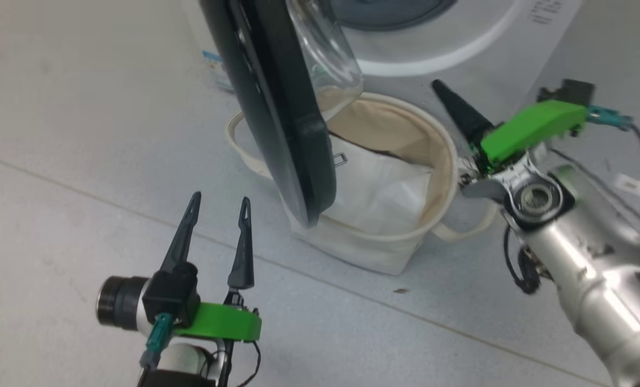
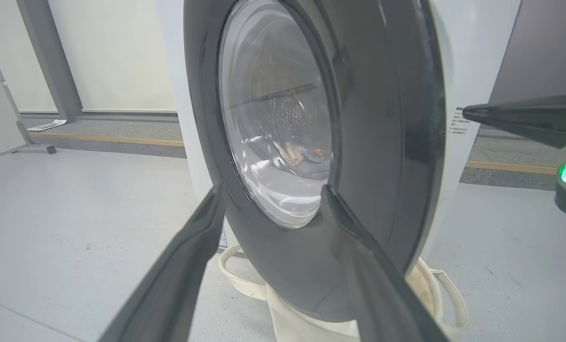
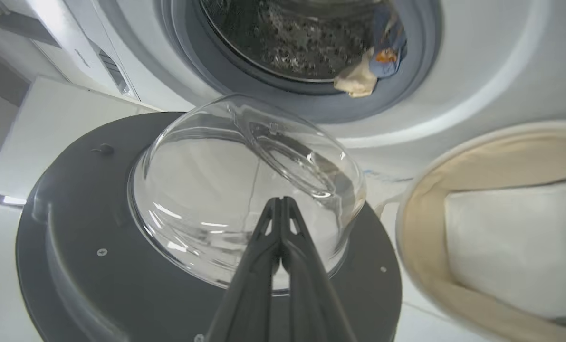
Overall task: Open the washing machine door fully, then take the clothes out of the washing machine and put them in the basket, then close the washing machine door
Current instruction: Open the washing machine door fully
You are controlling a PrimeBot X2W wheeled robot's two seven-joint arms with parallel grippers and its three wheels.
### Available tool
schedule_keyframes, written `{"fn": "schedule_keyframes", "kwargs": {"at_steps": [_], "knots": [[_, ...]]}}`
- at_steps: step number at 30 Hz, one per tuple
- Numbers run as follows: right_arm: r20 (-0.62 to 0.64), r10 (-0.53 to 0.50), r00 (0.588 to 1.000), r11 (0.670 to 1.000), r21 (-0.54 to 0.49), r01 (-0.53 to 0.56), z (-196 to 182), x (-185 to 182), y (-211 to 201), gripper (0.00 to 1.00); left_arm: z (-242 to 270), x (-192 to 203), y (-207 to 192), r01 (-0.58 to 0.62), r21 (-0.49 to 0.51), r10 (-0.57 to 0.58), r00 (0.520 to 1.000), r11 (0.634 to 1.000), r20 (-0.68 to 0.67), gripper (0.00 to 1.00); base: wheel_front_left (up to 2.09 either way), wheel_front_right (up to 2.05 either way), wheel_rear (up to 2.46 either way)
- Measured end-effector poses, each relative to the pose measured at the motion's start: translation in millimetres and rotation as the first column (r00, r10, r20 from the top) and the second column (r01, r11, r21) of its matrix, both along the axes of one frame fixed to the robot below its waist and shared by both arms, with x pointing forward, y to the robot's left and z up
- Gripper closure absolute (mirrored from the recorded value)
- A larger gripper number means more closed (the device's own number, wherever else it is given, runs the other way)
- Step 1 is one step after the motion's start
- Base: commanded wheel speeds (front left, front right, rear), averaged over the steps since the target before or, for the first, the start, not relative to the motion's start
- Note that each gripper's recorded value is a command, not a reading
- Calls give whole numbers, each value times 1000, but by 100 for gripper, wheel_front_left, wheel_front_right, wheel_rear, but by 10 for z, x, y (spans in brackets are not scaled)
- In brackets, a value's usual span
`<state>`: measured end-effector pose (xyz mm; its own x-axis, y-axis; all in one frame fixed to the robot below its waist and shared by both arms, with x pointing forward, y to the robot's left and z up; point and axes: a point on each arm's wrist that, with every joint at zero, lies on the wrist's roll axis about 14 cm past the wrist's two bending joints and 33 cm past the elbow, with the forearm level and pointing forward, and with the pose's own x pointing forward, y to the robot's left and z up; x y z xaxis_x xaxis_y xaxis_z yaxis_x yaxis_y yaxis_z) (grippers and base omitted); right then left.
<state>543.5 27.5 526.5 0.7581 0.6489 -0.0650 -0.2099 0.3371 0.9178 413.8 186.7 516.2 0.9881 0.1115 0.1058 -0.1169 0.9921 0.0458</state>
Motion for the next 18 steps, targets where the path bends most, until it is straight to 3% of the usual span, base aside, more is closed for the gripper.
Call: {"fn": "schedule_keyframes", "kwargs": {"at_steps": [6,11,16,17,18], "knots": [[296,-88,951,980,-145,135,195,-319,-320,100,55,-109,-20,9,-5,-9,1000,1000,14,0,0,0,0],[295,-136,946,970,-156,188,94,-530,-551,100,48,-172,-78,31,-1,-31,999,1000,13,0,0,0,0],[354,-145,924,945,-228,236,7,-768,-777,100,46,-200,-152,55,-10,-55,998,998,14,0,0,0,0],[366,-158,917,936,-239,257,2,-792,-844,71,56,-206,-167,60,-10,-60,998,998,17,0,0,0,0],[389,-180,903,922,-254,293,10,-800,-948,14,71,-214,-177,63,-11,-63,998,998,21,0,0,0,0]]}}
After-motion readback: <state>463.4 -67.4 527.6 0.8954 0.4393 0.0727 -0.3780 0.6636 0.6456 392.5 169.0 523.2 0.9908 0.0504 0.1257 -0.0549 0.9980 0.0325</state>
